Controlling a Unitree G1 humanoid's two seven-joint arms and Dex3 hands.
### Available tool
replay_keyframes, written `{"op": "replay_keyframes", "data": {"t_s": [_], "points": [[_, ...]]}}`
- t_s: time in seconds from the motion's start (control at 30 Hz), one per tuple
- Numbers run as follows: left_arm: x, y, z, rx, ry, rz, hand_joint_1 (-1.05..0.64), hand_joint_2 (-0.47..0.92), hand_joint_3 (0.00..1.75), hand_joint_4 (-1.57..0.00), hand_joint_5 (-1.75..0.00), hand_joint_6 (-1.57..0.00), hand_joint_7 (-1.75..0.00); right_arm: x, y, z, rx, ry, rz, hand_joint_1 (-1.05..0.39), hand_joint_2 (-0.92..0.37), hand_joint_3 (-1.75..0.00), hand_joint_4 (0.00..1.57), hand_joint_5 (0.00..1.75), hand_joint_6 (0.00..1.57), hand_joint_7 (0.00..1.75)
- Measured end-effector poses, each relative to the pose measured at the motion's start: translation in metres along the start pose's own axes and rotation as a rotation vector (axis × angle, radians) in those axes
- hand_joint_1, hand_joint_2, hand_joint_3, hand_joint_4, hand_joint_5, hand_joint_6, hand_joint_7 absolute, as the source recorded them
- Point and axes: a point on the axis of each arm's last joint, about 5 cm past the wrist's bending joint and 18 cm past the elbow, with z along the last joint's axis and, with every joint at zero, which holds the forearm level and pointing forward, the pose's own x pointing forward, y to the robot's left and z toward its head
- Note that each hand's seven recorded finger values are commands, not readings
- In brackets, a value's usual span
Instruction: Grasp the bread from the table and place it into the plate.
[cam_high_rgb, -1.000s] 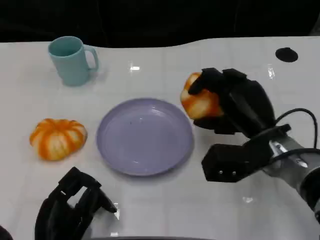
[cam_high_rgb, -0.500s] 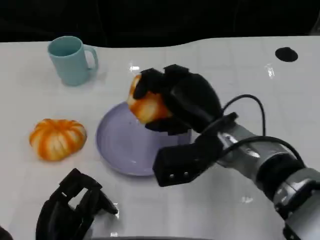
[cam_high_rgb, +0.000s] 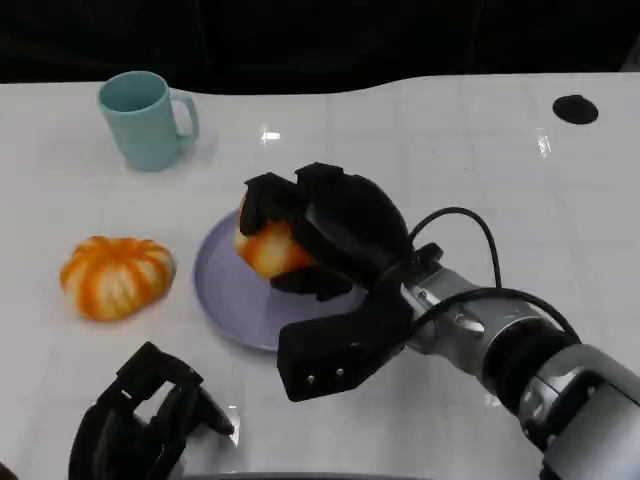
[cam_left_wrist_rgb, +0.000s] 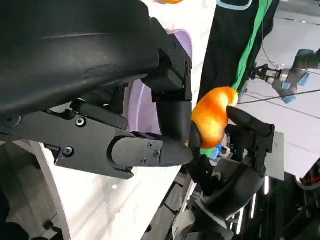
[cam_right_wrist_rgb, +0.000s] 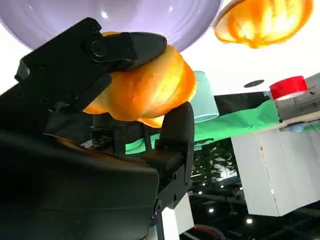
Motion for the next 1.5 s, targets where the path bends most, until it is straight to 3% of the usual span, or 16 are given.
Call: {"op": "replay_keyframes", "data": {"t_s": [0.1,0.33,0.53,0.73,0.9,1.07,1.23,1.4,1.5], "points": [[0.0,0.0,0.0,-0.003,0.002,0.0,-0.51,0.92,0.27,-0.61,-1.75,-0.49,-1.51,0.0,-0.0002,-0.001,-0.013,0.021,0.085,-0.55,-0.92,-0.31,0.37,0.4,0.43,0.05],[0.0,0.0,0.0,-0.003,0.004,-0.001,-0.51,0.92,0.28,-0.61,-1.75,-0.49,-1.51,0.002,-0.0035,-0.002,-0.017,0.039,0.219,-0.69,-0.92,-0.39,0.12,0.24,0.24,0.0],[0.0,0.0,0.0,-0.003,0.004,-0.001,-0.51,0.92,0.28,-0.61,-1.75,-0.49,-1.5,0.005,-0.0077,-0.001,-0.008,0.038,0.234,-0.77,-0.92,-0.42,0.01,0.17,0.15,0.0],[0.0,0.0,0.0,-0.003,0.005,-0.001,-0.51,0.92,0.28,-0.61,-1.75,-0.49,-1.5,0.004,-0.0106,-0.002,0.032,0.047,0.259,-0.85,-0.92,-0.46,0.0,0.06,0.07,0.0],[0.001,-0.001,-0.001,-0.003,0.009,0.002,-0.51,0.92,0.27,-0.61,-1.75,-0.49,-1.5,0.003,-0.0154,-0.004,0.06,0.04,0.233,-0.86,-0.92,-0.52,0.02,0.07,0.07,0.01],[0.001,-0.002,-0.001,-0.005,0.009,0.002,-0.51,0.92,0.27,-0.6,-1.75,-0.49,-1.51,-0.007,-0.0248,-0.013,0.151,0.017,0.188,-0.85,-0.92,-0.52,0.07,0.1,0.1,0.02],[0.002,-0.002,-0.001,-0.008,0.008,0.001,-0.51,0.92,0.28,-0.6,-1.75,-0.49,-1.51,-0.024,-0.0312,-0.023,0.353,0.028,0.147,-0.82,-0.92,-0.47,0.14,0.14,0.17,0.04],[0.003,-0.003,-0.003,-0.015,0.01,0.002,-0.51,0.92,0.28,-0.61,-1.75,-0.49,-1.51,-0.047,-0.0341,-0.032,0.701,0.051,0.09,-0.74,-0.92,-0.42,0.32,0.21,0.32,0.08],[0.002,-0.003,-0.003,-0.016,0.012,0.003,-0.51,0.92,0.27,-0.61,-1.75,-0.49,-1.51,-0.062,-0.0358,-0.037,0.85,0.043,0.053,-0.68,-0.92,-0.41,0.41,0.24,0.41,0.11]]}}
